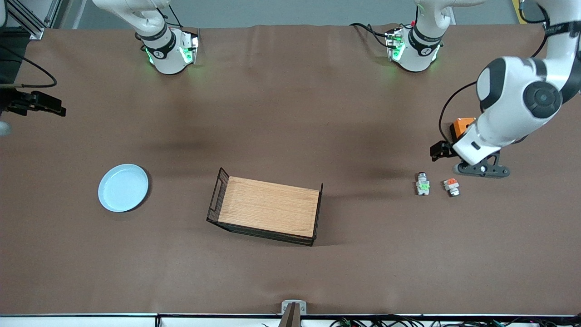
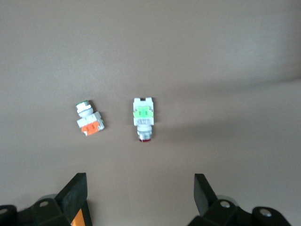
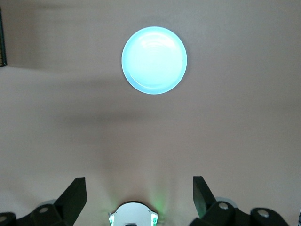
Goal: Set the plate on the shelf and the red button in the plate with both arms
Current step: 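Reach the left gripper toward the green-topped button while the right gripper reaches the plate, then grasp the green button with the left gripper while the right gripper grips the plate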
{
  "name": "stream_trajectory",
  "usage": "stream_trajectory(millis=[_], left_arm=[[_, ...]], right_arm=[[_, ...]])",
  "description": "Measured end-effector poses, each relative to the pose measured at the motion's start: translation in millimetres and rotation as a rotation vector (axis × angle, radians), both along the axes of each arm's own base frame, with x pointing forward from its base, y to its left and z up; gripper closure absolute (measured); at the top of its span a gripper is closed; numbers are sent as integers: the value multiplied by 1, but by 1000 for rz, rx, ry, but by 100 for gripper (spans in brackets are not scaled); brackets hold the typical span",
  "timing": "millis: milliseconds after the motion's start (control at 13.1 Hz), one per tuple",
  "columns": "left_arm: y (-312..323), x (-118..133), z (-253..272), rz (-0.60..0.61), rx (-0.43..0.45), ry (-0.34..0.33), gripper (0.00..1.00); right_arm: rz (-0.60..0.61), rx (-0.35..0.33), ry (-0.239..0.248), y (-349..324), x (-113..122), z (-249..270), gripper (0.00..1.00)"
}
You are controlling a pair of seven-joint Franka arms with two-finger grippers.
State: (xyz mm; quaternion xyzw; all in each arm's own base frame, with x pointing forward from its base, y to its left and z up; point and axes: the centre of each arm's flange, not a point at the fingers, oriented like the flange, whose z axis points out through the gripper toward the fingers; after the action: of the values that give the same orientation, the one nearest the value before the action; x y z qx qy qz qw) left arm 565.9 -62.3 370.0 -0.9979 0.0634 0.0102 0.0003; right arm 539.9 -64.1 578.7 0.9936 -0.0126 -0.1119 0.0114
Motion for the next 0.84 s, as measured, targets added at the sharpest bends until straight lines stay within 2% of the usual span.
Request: stream_trajectory(millis=[152, 380, 837], left_arm=[[11, 7, -32, -14, -5, 1, 0], [24, 16, -75, -20, -16, -4, 0], [20, 22, -124, -27, -29, -16, 0]], right_arm=[[0, -4, 34, -1, 15, -28, 0], [1, -7, 56, 0, 36, -61, 0], [-10, 9, 139, -2, 55, -119, 0]])
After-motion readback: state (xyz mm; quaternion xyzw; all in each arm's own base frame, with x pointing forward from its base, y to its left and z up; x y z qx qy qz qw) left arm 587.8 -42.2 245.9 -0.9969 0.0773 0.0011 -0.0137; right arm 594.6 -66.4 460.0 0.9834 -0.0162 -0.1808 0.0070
